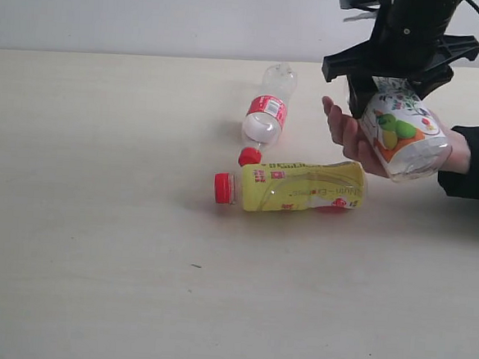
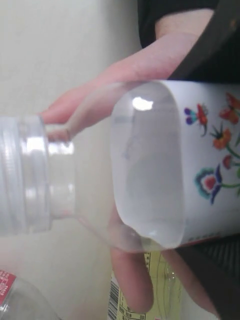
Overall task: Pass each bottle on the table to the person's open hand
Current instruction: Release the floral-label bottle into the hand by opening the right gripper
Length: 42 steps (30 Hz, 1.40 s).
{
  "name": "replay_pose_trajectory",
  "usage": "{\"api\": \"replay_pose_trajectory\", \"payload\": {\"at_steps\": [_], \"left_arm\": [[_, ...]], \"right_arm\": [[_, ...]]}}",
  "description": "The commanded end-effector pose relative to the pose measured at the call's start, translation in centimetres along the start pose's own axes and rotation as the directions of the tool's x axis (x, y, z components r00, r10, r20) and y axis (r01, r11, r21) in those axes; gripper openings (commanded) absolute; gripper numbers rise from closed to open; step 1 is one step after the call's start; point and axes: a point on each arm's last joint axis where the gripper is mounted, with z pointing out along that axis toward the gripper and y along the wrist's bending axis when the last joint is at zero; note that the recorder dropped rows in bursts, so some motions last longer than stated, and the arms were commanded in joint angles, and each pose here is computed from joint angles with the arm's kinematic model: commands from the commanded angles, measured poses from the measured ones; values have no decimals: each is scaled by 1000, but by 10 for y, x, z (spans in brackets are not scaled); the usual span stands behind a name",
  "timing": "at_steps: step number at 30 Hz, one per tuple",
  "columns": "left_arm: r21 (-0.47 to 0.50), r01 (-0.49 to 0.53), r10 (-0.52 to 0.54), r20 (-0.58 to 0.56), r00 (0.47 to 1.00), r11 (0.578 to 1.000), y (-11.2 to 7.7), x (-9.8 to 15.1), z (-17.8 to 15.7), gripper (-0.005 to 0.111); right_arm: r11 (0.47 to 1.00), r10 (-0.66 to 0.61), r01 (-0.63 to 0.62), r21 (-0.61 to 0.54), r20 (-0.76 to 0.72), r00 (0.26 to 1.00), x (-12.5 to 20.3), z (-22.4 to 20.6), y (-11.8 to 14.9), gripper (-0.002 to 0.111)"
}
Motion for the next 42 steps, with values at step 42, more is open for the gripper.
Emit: {"api": "replay_pose_trajectory", "payload": {"at_steps": [42], "left_arm": [[-4, -4, 4, 12, 1000, 1000, 0, 0, 0, 0]], "right_arm": [[1000, 13, -11, -14, 130, 991, 0, -33, -5, 75]]}}
